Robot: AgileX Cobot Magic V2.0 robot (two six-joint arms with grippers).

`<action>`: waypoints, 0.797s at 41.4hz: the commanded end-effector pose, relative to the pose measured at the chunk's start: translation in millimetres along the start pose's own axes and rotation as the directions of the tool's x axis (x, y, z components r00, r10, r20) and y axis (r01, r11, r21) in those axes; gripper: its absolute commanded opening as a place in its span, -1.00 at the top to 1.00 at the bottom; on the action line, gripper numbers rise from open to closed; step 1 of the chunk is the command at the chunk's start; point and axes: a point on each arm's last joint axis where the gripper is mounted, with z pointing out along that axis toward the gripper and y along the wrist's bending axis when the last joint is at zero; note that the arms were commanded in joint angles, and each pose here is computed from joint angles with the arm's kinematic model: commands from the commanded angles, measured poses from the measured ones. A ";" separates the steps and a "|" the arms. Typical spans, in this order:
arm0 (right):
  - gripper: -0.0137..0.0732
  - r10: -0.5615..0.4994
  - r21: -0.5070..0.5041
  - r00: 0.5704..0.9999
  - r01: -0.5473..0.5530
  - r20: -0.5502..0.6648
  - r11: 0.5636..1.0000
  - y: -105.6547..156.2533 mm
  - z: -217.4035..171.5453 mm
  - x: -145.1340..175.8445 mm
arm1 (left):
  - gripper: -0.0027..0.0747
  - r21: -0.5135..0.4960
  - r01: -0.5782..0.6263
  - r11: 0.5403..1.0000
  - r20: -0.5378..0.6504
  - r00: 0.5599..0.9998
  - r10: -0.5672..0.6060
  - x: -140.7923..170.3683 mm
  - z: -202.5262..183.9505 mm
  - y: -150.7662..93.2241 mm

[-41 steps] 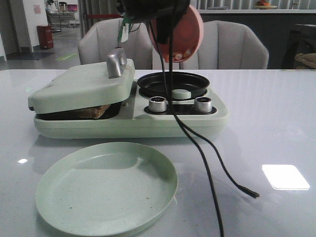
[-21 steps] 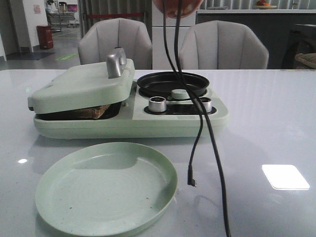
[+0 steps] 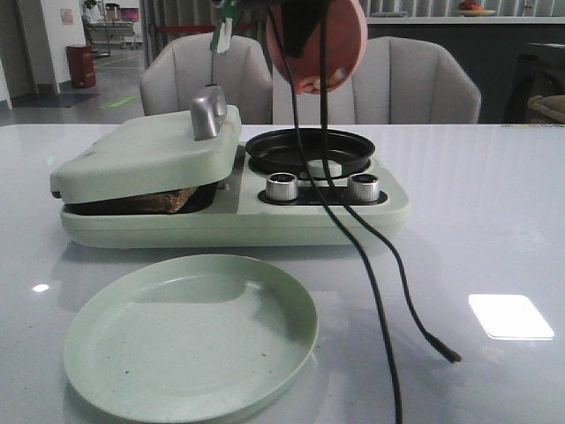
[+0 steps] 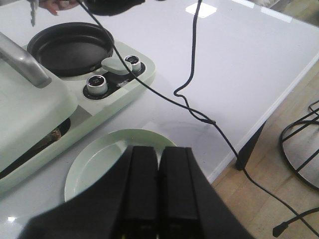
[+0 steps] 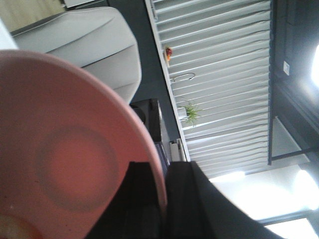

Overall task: Make breakfast with bread and shrimp
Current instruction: 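Tilt the pink bowl over the frying pan to pour the shrimp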

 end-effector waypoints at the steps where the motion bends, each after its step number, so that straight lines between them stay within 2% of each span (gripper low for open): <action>1: 0.58 0.054 0.174 0.998 -0.059 0.032 0.983 -77.9 -11.6 -2.0 | 0.68 -0.020 0.012 1.000 0.099 0.995 -0.010 -15.3 -5.0 0.7; 5: 0.58 0.100 0.174 0.995 -0.102 0.018 0.979 -78.7 -11.9 0.3 | 0.68 -0.020 0.012 1.000 0.099 0.995 -0.010 -15.3 -5.0 0.7; 7: 0.58 0.197 0.108 0.980 -0.196 0.001 0.975 -64.9 -9.6 2.0 | 0.68 -0.020 0.012 1.000 0.099 0.995 -0.010 -15.3 -5.0 0.7; 8: 0.58 0.207 0.066 0.978 -0.207 -0.005 0.976 -52.7 -6.4 2.7 | 0.68 -0.020 0.012 1.000 0.099 0.995 -0.010 -15.3 -5.0 0.7; 9: 0.58 0.187 0.029 0.982 -0.186 -0.015 0.982 -38.0 -1.7 5.2 | 0.68 -0.019 0.014 1.000 0.099 0.995 -0.012 -15.4 -5.0 0.6; 11: 0.58 0.099 0.016 0.995 -0.099 -0.023 0.995 -17.5 2.4 8.3 | 0.68 -0.020 0.014 1.000 0.100 0.995 -0.012 -15.4 -5.0 0.6; 14: 0.58 -0.058 0.105 0.997 0.064 -0.051 0.992 -1.4 4.6 11.5 | 0.68 -0.020 0.014 1.000 0.100 0.995 -0.012 -15.4 -5.0 0.6; 16: 0.58 -0.071 0.114 0.996 0.077 -0.057 0.990 -3.8 3.1 9.5 | 0.68 -0.020 0.014 1.000 0.100 0.995 -0.012 -15.4 -5.0 0.6; 30: 0.58 0.057 0.176 0.998 -0.059 0.017 0.983 -66.6 -10.3 -5.1 | 0.68 -0.020 0.014 1.000 0.101 0.995 -0.012 -15.6 -5.0 0.7; 33: 0.58 0.068 0.182 0.997 -0.071 0.021 0.981 -71.6 -11.2 -5.3 | 0.68 -0.020 0.014 1.000 0.101 0.995 -0.012 -15.6 -5.0 0.7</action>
